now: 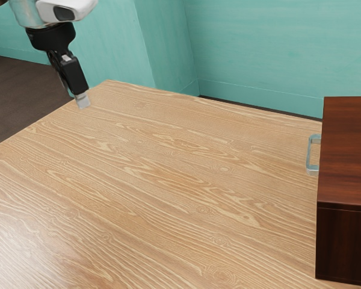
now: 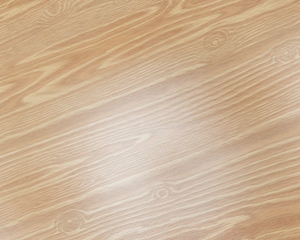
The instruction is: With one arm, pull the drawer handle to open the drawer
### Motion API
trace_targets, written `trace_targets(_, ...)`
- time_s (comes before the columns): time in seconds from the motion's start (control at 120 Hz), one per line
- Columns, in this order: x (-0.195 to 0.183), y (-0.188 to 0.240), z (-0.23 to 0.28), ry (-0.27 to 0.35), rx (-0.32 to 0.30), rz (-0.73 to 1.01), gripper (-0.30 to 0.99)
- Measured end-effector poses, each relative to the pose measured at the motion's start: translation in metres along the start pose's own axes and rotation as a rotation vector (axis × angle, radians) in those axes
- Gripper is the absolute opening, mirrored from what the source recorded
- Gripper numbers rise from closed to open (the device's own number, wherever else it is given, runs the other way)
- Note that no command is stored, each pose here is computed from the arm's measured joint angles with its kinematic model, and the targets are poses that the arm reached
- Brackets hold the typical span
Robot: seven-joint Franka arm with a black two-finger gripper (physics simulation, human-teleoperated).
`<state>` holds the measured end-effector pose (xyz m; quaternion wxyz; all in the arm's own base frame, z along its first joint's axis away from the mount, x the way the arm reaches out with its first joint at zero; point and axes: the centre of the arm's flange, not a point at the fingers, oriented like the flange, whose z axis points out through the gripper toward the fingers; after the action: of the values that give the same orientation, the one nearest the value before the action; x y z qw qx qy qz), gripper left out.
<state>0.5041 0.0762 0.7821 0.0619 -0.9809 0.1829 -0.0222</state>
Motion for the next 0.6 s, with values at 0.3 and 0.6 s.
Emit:
trace_targets(0.3, -0.027, -0.003, -0.045, 0.146, -0.027, 0.043, 0.69)
trace_targets(0.6, 0.039, 0.062, -0.007, 0.125, -0.099, 0.621, 0.69)
